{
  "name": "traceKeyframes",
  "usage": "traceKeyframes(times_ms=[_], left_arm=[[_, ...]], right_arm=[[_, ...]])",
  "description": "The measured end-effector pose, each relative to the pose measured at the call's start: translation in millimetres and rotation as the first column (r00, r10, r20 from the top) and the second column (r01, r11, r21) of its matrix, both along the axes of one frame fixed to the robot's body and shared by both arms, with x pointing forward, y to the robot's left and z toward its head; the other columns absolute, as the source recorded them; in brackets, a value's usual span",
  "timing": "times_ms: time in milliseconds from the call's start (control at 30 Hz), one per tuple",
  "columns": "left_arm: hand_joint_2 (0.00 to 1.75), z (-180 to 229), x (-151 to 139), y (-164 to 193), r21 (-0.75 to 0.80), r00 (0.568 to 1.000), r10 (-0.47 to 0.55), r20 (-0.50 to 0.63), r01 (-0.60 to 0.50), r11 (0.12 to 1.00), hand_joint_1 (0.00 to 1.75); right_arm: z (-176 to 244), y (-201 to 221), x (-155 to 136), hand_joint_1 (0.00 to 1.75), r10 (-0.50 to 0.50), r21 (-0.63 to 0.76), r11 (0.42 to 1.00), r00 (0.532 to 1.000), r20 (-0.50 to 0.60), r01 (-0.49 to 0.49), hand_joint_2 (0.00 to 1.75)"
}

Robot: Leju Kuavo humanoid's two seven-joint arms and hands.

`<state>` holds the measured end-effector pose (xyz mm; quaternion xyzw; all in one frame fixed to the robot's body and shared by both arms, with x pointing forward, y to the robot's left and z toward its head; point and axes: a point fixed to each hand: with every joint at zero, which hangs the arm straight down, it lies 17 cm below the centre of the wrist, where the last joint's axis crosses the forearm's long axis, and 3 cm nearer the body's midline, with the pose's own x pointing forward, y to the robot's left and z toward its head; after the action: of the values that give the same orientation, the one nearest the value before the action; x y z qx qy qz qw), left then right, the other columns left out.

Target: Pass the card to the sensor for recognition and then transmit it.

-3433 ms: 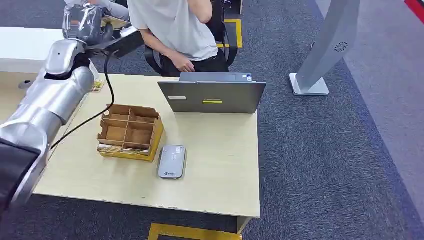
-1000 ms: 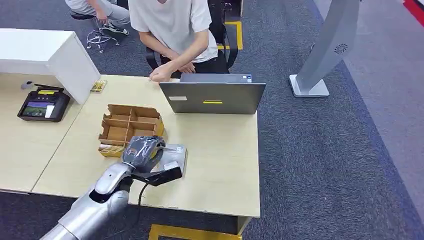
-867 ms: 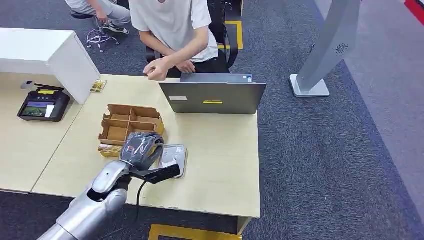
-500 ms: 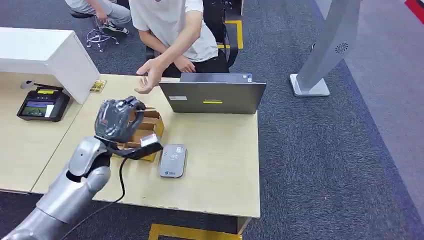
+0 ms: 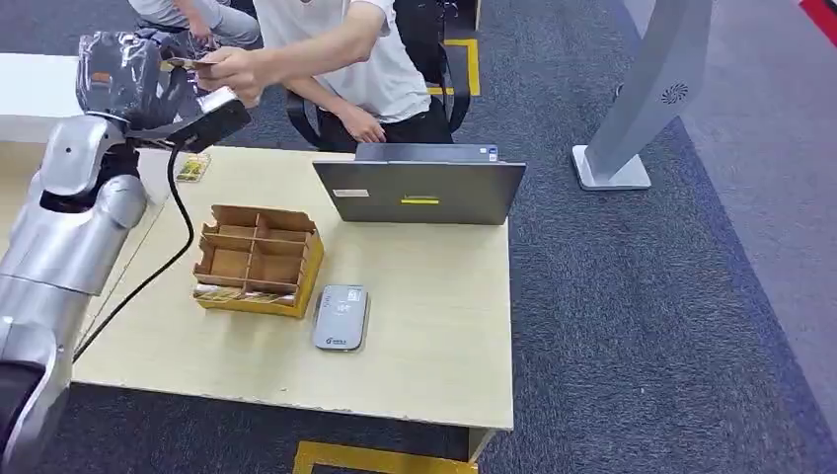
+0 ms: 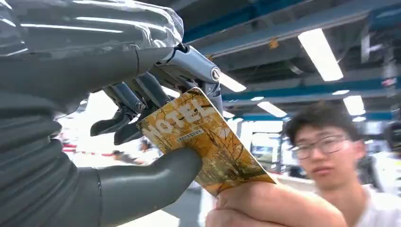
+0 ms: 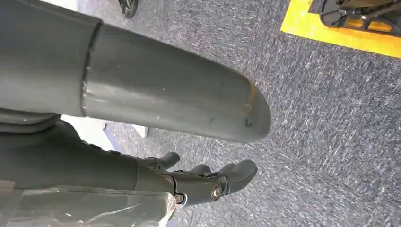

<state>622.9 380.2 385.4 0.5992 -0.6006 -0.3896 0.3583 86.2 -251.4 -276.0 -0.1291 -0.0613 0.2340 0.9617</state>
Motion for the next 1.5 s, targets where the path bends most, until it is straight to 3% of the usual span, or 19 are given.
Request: traceKeyframes(times_ms=[33, 67, 667, 967, 1167, 1333, 1500], left_arm=[[1.75, -3.4, 1.8, 2.4, -0.003, 1.0, 0.007, -0.009, -0.007, 1.0, 1.75], [1.75, -6.8, 2.8, 3.6, -0.004, 1.0, 0.01, -0.018, -0.01, 1.0, 0.0], [1.75, -4.7, 10.1, -1.0, -0.055, 1.0, -0.005, -0.027, 0.004, 0.999, 0.0], [1.75, -22.7, 2.4, -10.5, -0.083, 0.999, -0.039, -0.035, 0.036, 0.996, 0.0], [1.75, -68.3, -34.2, -41.7, 0.018, 0.983, -0.156, -0.098, 0.158, 0.987, 0.0], [1.75, -135.6, -92.7, -65.5, 0.163, 0.91, -0.278, -0.309, 0.339, 0.927, 0.0], [1.75, -159.5, -134.5, -73.6, 0.228, 0.865, -0.329, -0.379, 0.432, 0.873, 0.0]], right_arm=[[0.1, 0.1, 0.5, 0.0, 0.001, 0.0, 1.0, 1.0, 0.001, -0.001, 0.0], [0.1, 0.1, 0.8, 0.0, 0.004, 0.0, 1.0, 1.0, 0.001, -0.004, 0.0], [0.1, 0.0, 0.0, 0.0, 0.001, -0.001, 1.0, 1.0, -0.001, -0.001, 0.0], [-0.2, -0.2, -1.2, 0.0, -0.012, 0.0, 1.0, 1.0, 0.003, 0.012, 0.0], [-1.2, -2.1, -8.2, 0.0, -0.065, 0.001, 0.998, 0.998, 0.003, 0.065, 0.0], [-2.7, -8.1, -16.2, 0.0, -0.118, 0.002, 0.993, 0.993, -0.004, 0.118, 0.0], [-3.3, -14.4, -18.9, 0.0, -0.138, -0.005, 0.99, 0.99, -0.005, 0.138, 0.0]])
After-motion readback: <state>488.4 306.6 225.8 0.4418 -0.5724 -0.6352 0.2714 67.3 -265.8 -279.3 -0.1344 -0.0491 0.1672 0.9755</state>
